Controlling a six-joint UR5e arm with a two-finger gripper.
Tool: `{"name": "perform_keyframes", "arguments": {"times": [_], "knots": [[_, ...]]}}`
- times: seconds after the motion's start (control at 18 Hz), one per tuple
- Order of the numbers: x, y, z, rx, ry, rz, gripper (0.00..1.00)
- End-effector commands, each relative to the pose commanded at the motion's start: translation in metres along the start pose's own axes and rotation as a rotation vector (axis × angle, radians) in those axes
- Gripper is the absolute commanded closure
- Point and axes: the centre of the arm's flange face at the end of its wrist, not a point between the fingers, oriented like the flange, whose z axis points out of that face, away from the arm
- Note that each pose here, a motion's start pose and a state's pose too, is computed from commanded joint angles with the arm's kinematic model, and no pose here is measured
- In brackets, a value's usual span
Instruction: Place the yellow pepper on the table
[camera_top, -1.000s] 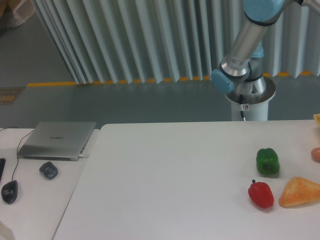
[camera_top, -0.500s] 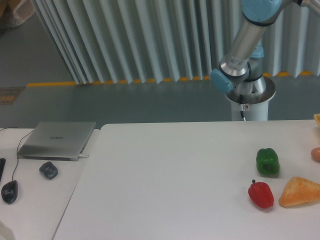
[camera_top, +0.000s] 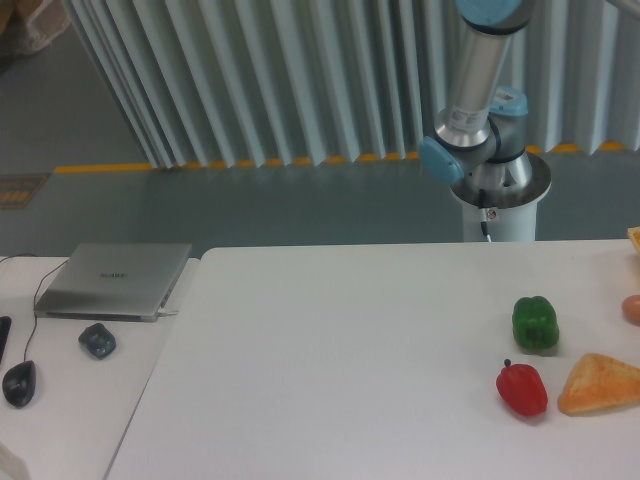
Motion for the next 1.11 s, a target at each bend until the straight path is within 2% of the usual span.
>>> {"name": "perform_keyframes", "arguments": {"times": [0.11, 0.22, 0.5, 0.61, 0.78, 1.06, 1.11], "knots": [[0.048, -0.004, 0.004, -0.014, 0.008, 0.042, 0.72], [0.082, 0.0, 0.016, -0.049, -0.019, 0.095, 0.72], [0.162, 0.019, 0.066, -0.199, -0.169, 0.269, 0.72], [0.178, 0.032, 0.088, -0.275, -0.266, 0.33, 0.72], [0.206, 0.038, 0.114, -0.338, -0.345, 0.41, 0.72], [0.235, 0.042, 0.142, -0.359, -0.386, 0.467, 0.72], [0.236, 0.042, 0.145, -0.362, -0.385, 0.47, 0.62]]}}
